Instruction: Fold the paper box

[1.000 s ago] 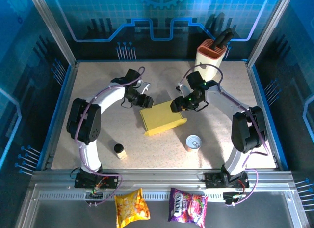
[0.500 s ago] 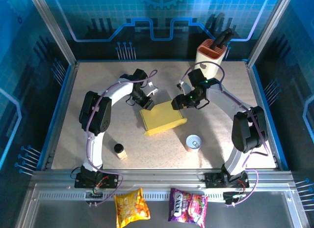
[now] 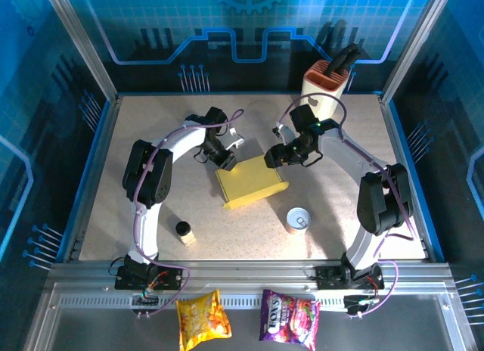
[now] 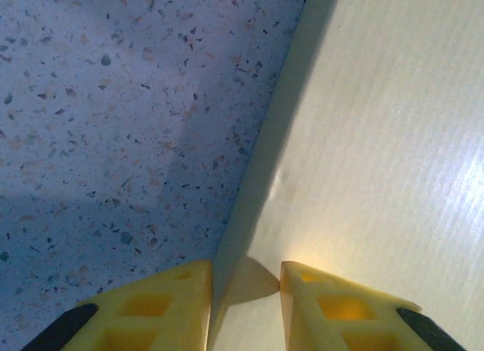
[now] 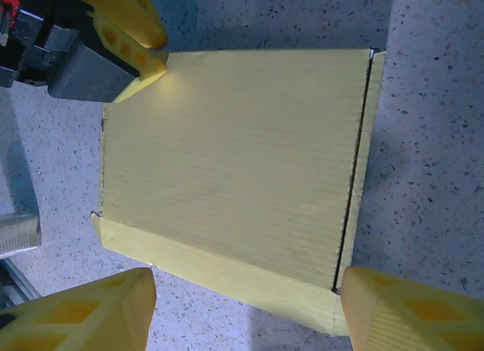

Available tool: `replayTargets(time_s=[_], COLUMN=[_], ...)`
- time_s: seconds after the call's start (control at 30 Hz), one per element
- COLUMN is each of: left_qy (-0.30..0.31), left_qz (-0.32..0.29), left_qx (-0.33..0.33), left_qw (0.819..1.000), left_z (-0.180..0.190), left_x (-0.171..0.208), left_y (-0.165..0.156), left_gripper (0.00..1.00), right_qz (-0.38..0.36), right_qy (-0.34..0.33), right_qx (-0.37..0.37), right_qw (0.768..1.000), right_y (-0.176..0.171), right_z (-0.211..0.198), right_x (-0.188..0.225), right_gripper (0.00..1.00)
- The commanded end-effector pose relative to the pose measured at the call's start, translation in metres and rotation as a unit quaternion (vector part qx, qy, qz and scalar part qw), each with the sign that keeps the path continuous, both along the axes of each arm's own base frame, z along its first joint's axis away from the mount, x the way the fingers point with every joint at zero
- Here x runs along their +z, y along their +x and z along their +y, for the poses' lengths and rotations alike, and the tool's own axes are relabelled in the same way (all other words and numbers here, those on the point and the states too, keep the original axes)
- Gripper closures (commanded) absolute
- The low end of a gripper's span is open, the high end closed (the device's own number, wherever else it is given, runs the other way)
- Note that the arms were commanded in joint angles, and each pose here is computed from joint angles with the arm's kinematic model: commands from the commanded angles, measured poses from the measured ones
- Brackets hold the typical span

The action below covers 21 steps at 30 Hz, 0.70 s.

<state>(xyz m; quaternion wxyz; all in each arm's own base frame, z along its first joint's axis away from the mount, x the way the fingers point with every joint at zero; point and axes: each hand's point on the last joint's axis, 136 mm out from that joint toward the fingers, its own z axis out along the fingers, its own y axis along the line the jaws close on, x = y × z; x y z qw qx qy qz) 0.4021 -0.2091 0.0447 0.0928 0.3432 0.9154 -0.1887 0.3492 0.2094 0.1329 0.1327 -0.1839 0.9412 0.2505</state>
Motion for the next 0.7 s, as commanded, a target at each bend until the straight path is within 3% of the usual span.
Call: replayTargets(time_s=[0.0, 0.33, 0.5, 0.67], left_qy=[-0.005, 0.004, -0.006, -0.017], left_qz=[-0.02, -0.022, -0.028, -0.033], left_qx=[-0.003, -0.002, 0.001, 0.003], left_qw=[1.0, 1.0, 1.0, 0.999], left_z=[0.002, 0.01, 0.009, 0.01], left_x=[0.011, 0.013, 0.019, 0.029], left_y=[0.007, 0.008, 0.008, 0.007], left_gripper=[0.71, 0.75, 0.67, 0.67], right_qz=[-0.001, 0.003, 0.0, -0.001], right_qy=[-0.002, -0.003, -0.004, -0.005], right_qx=[0.001, 0.001, 0.003, 0.004], right_qw=[1.0, 1.0, 1.0, 1.0], right_y=[0.004, 0.004, 0.005, 0.005], right_z=[-0.004, -0.004, -0.004, -0.004], right_x=[0.005, 0.003, 0.006, 0.006], right_gripper=[0.33, 0.33, 0.33, 0.33])
